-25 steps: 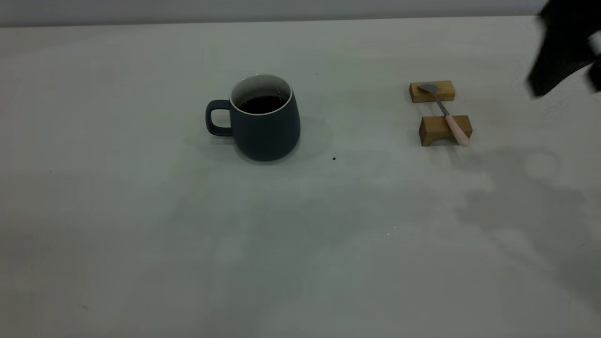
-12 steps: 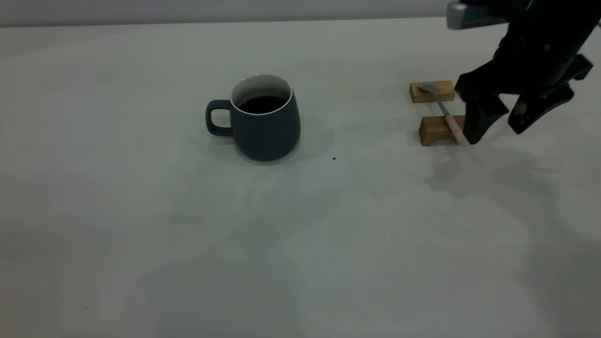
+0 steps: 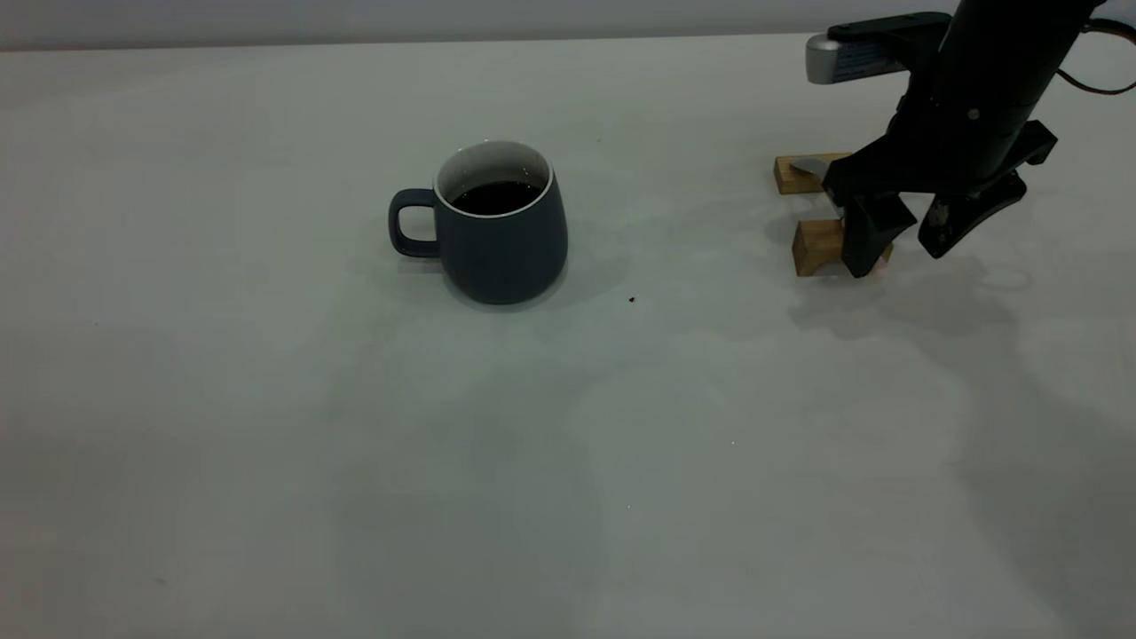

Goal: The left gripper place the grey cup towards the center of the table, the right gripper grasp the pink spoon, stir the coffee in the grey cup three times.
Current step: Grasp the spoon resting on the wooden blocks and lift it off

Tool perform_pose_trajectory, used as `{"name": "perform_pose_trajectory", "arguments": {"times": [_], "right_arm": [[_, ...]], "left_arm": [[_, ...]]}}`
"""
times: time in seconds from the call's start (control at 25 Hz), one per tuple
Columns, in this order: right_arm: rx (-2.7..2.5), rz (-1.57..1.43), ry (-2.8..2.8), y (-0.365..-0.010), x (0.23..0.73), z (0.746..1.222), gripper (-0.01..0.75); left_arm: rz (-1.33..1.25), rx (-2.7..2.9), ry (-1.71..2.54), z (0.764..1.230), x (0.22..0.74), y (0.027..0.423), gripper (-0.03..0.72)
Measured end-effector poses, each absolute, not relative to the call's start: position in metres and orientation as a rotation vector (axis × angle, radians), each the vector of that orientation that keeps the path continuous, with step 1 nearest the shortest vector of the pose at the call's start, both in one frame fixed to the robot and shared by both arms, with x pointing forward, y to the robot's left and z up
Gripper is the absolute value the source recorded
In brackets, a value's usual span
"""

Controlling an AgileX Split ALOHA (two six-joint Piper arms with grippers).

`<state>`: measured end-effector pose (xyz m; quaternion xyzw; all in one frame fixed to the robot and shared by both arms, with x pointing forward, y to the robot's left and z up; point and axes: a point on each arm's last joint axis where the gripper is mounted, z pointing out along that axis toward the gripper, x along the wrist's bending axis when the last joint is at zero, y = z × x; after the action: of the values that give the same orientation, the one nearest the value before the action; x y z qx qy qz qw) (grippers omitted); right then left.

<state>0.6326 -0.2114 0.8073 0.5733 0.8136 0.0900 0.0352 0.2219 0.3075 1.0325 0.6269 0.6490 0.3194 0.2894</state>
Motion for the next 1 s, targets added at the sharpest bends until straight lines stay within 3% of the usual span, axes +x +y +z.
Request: {"name": "perform_pose_trajectory", "arguments": {"times": [0.32,0.48,0.64,0.88,1.0], "right_arm": [[1.774,0.246,2.516,-0.212,0.63,0.792,0.64],[1.774,0.245,2.515,-0.212,0.63,0.789,0.593],[1.769,0.257,2.505,-0.212,0.631,0.789,0.472],[1.767,0.265,2.501,-0.212,0.632,0.793,0.155],[1.757,0.291,2.495,-0.211,0.634,0.817,0.142]], "left_arm": [[0.852,1.672,1.732,1.033,0.222,0.307,0.297],[0.852,1.672,1.732,1.033,0.222,0.307,0.297],[0.852,1.672,1.732,1.033,0.222,0.307,0.297],[0.852,1.672,1.732,1.033,0.222,0.307,0.297],[0.852,1.672,1.732,1.033,0.222,0.307,0.297]]}}
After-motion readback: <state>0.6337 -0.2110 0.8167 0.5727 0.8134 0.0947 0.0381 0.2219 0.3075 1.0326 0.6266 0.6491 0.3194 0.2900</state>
